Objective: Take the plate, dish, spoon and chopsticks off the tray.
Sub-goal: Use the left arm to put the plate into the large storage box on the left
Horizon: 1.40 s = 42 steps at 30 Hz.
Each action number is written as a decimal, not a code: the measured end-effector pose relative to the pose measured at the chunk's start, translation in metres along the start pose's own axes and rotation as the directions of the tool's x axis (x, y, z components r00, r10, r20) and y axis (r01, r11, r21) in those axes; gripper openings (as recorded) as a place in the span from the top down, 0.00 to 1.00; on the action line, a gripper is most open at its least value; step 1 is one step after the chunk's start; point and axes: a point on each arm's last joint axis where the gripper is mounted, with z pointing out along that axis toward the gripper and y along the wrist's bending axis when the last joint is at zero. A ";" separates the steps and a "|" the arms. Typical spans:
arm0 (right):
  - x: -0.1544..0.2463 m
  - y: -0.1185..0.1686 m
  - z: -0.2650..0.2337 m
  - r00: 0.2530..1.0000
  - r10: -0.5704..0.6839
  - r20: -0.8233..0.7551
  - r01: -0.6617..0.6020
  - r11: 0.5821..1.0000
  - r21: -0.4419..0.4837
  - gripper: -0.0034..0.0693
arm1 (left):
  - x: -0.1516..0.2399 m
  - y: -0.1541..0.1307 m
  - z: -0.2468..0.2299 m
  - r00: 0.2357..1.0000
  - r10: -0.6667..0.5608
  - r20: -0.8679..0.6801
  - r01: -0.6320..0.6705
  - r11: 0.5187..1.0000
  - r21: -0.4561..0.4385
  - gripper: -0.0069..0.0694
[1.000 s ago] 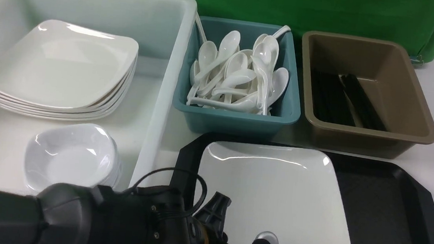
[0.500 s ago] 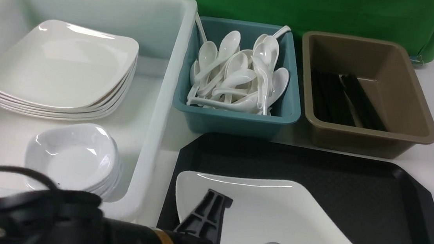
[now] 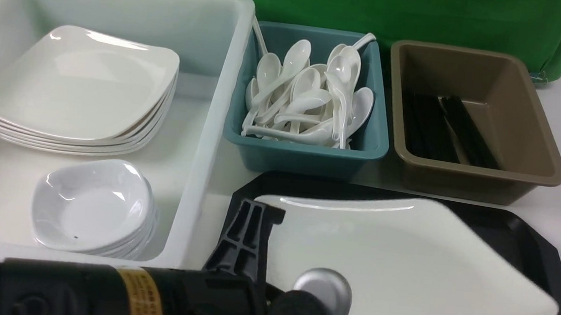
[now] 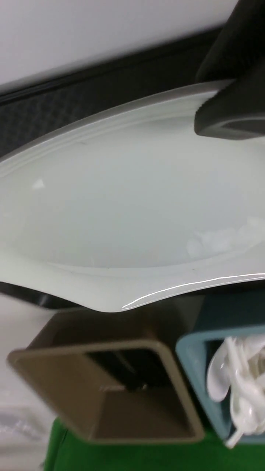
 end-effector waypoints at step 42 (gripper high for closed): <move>-0.052 0.048 0.081 0.963 -0.239 -0.124 0.225 0.968 -0.115 0.93 | 0.211 0.067 -0.024 0.635 -0.570 -0.521 0.312 0.806 -0.502 0.87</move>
